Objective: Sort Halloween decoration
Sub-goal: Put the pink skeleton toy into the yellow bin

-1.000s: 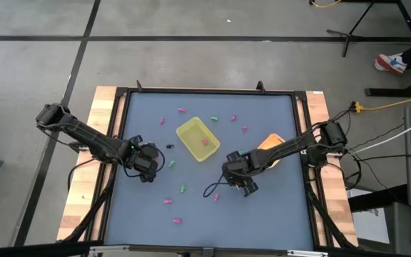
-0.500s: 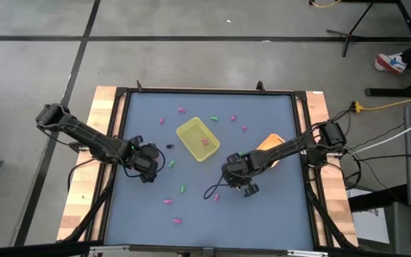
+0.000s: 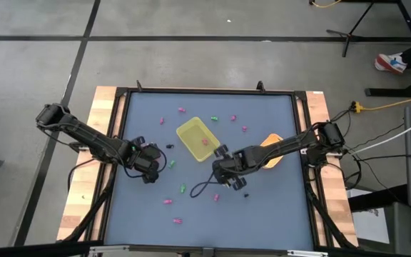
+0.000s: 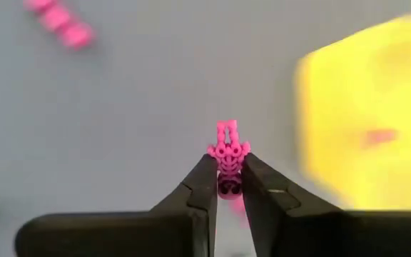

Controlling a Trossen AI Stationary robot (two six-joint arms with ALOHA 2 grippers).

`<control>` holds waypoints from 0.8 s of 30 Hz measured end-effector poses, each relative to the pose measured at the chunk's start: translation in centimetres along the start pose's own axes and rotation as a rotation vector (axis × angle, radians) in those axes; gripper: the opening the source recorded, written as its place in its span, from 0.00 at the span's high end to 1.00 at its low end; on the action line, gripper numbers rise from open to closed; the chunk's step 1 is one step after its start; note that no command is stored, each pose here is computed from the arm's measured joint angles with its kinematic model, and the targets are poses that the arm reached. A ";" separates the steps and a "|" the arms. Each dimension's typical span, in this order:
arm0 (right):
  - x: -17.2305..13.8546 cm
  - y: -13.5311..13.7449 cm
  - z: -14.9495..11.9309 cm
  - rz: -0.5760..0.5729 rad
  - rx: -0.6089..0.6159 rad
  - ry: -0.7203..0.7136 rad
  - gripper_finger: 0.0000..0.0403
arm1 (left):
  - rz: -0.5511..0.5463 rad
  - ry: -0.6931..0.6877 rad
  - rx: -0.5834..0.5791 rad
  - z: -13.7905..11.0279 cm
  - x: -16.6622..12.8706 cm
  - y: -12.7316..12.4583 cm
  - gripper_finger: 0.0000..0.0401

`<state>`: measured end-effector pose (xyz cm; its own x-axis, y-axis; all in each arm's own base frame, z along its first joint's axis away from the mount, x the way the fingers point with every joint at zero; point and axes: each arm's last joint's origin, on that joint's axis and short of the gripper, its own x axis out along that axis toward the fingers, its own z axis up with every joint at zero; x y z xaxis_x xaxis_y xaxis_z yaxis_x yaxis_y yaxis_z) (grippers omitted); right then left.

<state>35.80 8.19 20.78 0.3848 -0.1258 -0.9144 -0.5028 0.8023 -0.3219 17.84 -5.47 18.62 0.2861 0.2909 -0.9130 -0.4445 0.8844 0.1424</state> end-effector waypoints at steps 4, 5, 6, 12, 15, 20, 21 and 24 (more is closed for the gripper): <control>-0.7 -1.4 1.3 -0.201 -0.052 -0.048 0.87 | -0.027 -0.029 -0.016 0.3 0.0 -0.3 0.68; -0.8 -1.7 1.5 -0.245 -0.061 -0.062 0.87 | -0.036 -0.038 -0.021 0.4 0.0 -0.4 0.68; -0.8 -2.0 1.7 -0.279 -0.075 -0.078 0.87 | -0.047 -0.050 -0.027 0.5 0.0 -0.5 0.68; -0.7 -4.5 1.7 -0.356 -0.098 -0.131 0.86 | -0.139 -0.146 -0.075 1.5 -0.2 -1.3 0.68; -0.5 -5.8 1.2 -0.362 -0.067 -0.145 0.83 | -0.192 -0.191 -0.099 2.0 -0.4 -1.8 0.68; -0.1 -7.5 0.1 -0.344 -0.027 -0.144 0.75 | -0.311 -0.249 -0.130 2.8 -0.7 -2.8 0.68; -0.1 -7.9 -0.1 -0.341 -0.019 -0.145 0.72 | -0.330 -0.263 -0.130 2.9 -0.8 -3.1 0.68; 0.0 -8.8 -0.7 -0.349 0.004 -0.137 0.64 | -0.372 -0.280 -0.111 2.8 -0.7 -4.3 0.68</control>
<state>39.74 0.74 23.42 0.6330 -0.3131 -0.7080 -0.3198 0.7272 -0.6074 21.92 -8.40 19.70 0.6539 0.0628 -0.7540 -0.3524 0.9071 -0.2301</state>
